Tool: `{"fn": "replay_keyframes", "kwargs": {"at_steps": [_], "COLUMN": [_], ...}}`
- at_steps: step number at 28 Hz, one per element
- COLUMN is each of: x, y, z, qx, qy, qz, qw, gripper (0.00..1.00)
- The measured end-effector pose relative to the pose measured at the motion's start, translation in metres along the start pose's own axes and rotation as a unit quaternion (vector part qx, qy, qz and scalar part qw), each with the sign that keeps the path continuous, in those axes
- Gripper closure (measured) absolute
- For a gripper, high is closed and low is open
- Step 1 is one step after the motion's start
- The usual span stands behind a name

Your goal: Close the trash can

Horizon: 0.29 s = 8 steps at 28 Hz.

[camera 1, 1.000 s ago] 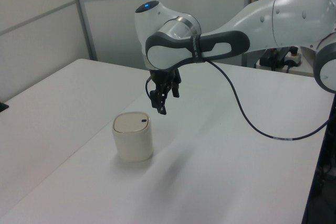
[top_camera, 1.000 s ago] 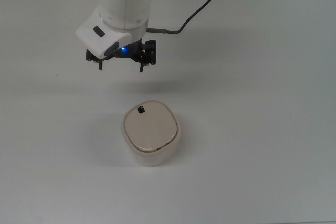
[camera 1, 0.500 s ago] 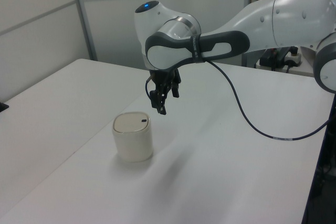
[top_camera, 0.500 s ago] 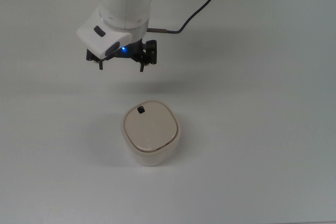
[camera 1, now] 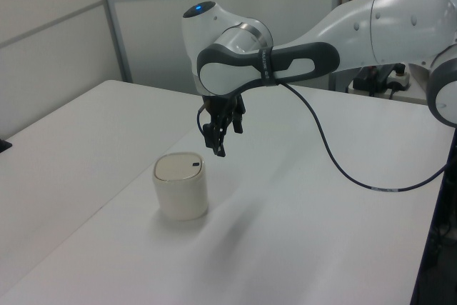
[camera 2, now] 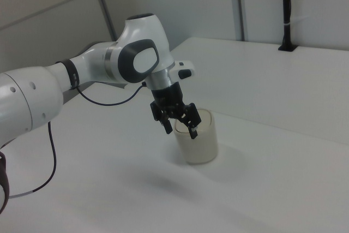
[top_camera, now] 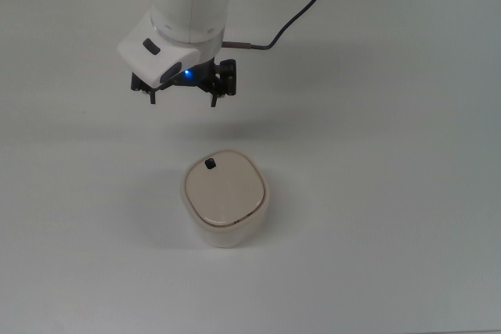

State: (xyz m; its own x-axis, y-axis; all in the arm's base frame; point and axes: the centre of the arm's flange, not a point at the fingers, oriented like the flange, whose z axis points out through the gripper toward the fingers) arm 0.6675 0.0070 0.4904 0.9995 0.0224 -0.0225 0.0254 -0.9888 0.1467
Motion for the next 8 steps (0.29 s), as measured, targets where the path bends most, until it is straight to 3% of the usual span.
{"fn": "replay_keyframes", "kwargs": {"at_steps": [8], "x": [0.0], "y": [0.0003], "z": [-0.0008], "qx": [0.0], "qy": [0.001], "qz": [0.0], "qw": [1.0], "gripper": [0.0]}}
